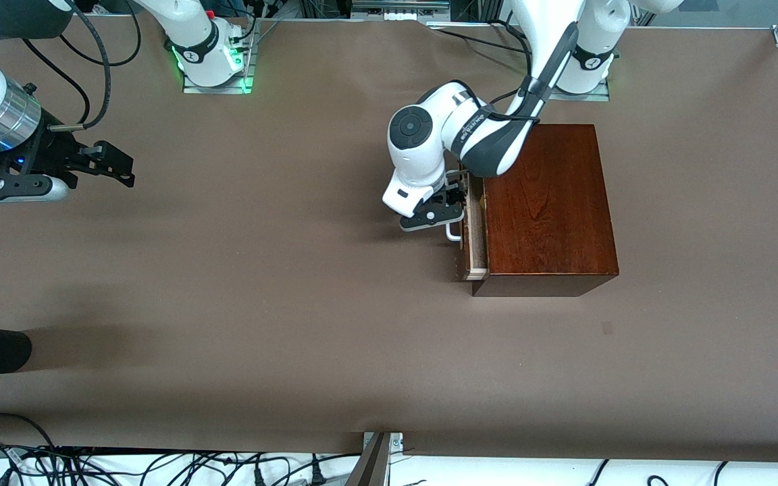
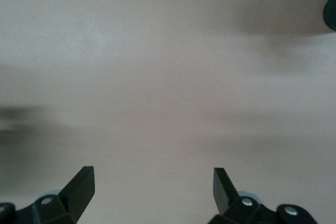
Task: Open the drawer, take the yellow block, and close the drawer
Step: 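Pull the drawer handle outward with the left gripper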
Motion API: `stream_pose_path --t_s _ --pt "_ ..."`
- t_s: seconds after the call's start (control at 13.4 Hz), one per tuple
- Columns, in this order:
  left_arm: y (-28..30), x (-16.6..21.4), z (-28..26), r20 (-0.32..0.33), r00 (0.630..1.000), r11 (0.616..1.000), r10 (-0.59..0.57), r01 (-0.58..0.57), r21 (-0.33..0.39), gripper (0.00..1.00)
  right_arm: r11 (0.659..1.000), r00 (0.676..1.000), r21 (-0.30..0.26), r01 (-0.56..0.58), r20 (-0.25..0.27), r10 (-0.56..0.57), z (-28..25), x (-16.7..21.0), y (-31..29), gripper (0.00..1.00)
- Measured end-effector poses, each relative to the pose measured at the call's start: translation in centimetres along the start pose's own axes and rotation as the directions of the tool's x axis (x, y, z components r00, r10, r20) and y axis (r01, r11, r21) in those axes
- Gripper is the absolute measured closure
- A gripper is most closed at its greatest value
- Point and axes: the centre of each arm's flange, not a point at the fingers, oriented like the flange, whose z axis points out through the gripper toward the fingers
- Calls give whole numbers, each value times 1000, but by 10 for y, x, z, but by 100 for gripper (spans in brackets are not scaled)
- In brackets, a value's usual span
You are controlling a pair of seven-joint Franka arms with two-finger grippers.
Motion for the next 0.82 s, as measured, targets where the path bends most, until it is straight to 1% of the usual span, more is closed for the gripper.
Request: stream_pose_path --t_s 0.3,0.82 --pt "15 -6 -7 -20 1000 999 -19 18 -33 0 1000 1000 1 -2 -6 2 -1 1 1 0" --pt "32 -11 -13 -34 999 998 -27 25 -55 0 1000 1000 0 -3 -4 3 1 2 2 0"
